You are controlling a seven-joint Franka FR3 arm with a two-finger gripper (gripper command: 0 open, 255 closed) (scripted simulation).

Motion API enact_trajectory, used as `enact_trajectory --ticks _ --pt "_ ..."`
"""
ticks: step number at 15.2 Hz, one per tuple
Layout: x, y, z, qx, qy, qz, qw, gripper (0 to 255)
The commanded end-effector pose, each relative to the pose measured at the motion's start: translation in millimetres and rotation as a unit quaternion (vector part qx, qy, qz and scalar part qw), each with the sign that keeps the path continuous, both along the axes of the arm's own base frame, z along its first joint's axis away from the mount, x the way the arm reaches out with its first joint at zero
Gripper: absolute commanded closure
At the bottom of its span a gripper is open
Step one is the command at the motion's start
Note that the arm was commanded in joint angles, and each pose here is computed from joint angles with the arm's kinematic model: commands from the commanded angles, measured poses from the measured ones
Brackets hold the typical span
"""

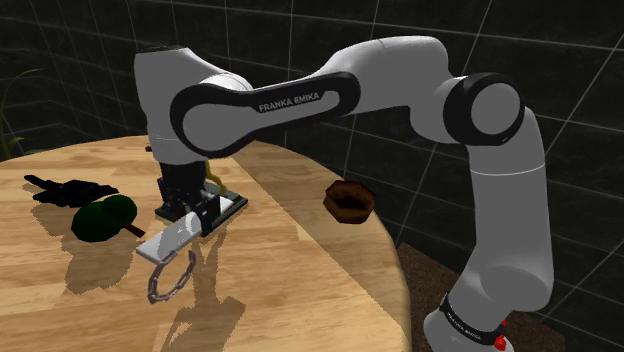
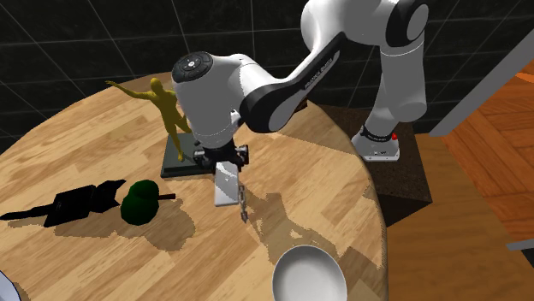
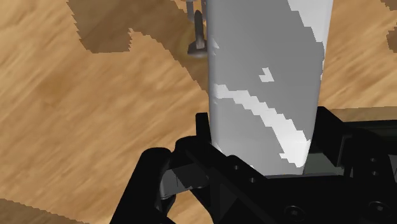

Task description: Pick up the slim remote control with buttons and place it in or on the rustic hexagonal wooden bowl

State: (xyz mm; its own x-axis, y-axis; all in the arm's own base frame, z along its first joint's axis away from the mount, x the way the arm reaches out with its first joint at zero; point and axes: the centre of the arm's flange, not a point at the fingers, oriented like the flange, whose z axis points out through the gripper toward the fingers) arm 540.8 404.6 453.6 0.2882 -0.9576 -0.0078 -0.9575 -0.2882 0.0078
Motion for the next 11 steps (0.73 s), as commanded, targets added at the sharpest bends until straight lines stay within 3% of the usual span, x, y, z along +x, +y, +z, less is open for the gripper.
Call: enact_trajectory --ticks 1,8,11 --pt "-0.6 0.7 11.1 0.000 0.000 0.000 1.0000 255" --pt "-0.6 0.7 44.9 0.000 0.000 0.000 1.0000 255" --pt "-12.9 -37.0 45.1 0.000 0.000 0.000 1.0000 255"
